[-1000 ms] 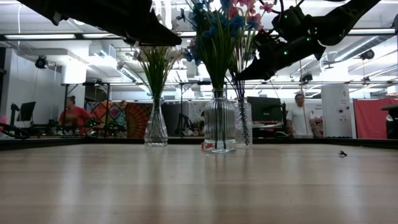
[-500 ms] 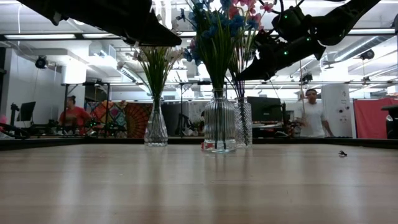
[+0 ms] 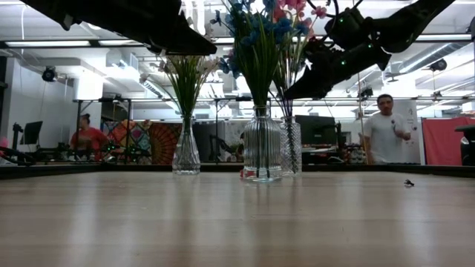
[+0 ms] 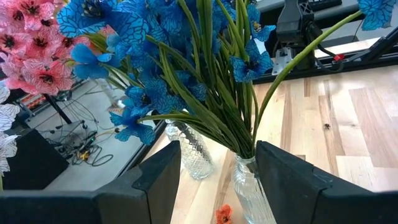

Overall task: Sort flowers into vase by color
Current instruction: Put the pink flowers into the right transparent vase

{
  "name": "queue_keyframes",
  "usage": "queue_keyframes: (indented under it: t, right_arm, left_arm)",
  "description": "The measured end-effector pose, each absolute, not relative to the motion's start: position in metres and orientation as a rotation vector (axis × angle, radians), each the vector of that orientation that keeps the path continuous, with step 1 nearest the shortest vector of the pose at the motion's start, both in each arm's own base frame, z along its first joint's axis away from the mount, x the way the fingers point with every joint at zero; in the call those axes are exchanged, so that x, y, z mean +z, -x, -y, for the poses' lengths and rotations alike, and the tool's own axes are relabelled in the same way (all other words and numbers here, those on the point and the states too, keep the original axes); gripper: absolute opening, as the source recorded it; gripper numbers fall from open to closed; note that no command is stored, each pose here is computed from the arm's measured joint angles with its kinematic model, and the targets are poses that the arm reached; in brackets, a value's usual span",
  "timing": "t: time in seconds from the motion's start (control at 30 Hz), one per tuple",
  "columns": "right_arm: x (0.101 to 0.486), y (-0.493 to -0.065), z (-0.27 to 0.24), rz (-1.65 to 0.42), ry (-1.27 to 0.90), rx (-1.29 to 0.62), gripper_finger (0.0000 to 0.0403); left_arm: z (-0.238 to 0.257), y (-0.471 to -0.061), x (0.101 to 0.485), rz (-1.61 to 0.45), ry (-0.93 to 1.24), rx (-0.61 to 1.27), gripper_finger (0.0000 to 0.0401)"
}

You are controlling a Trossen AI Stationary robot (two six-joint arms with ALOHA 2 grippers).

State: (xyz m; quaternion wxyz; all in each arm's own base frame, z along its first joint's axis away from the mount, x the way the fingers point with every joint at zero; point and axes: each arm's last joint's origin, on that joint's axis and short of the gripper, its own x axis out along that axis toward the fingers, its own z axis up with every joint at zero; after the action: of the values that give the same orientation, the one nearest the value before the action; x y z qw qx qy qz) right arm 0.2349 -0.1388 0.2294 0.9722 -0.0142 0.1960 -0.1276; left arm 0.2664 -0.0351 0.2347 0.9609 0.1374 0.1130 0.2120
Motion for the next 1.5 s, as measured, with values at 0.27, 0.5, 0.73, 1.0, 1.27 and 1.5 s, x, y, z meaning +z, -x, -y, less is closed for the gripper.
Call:
queue_keyframes:
  t: [0.27,0.5,0.73,1.0,1.27,1.5]
  right_arm:
    - [0.243,-0.225,0.133,-0.371,0.029,-0.263,0.0182]
    - [0.259,-0.214,0.127,-0.332,0.050,-0.294,0.0188]
    - [0.267,-0.210,0.125,-0.296,0.074,-0.324,0.0169]
    - [0.264,-0.214,0.127,-0.296,0.074,-0.324,0.0124]
    - [0.265,-0.214,0.128,-0.285,0.069,-0.326,0.0054]
    - [0.264,-0.214,0.128,-0.290,0.048,-0.328,0.0016]
  left_arm:
    - [0.035,-0.266,0.235,-0.230,-0.279,0.430,0.0191]
    - [0.035,-0.266,0.235,-0.229,-0.279,0.430,0.0191]
    - [0.035,-0.266,0.234,-0.230,-0.279,0.430,0.0191]
    - [0.035,-0.266,0.235,-0.229,-0.278,0.430,0.0191]
    - [0.035,-0.266,0.235,-0.229,-0.278,0.430,0.0191]
    - [0.035,-0.266,0.235,-0.229,-0.279,0.430,0.0191]
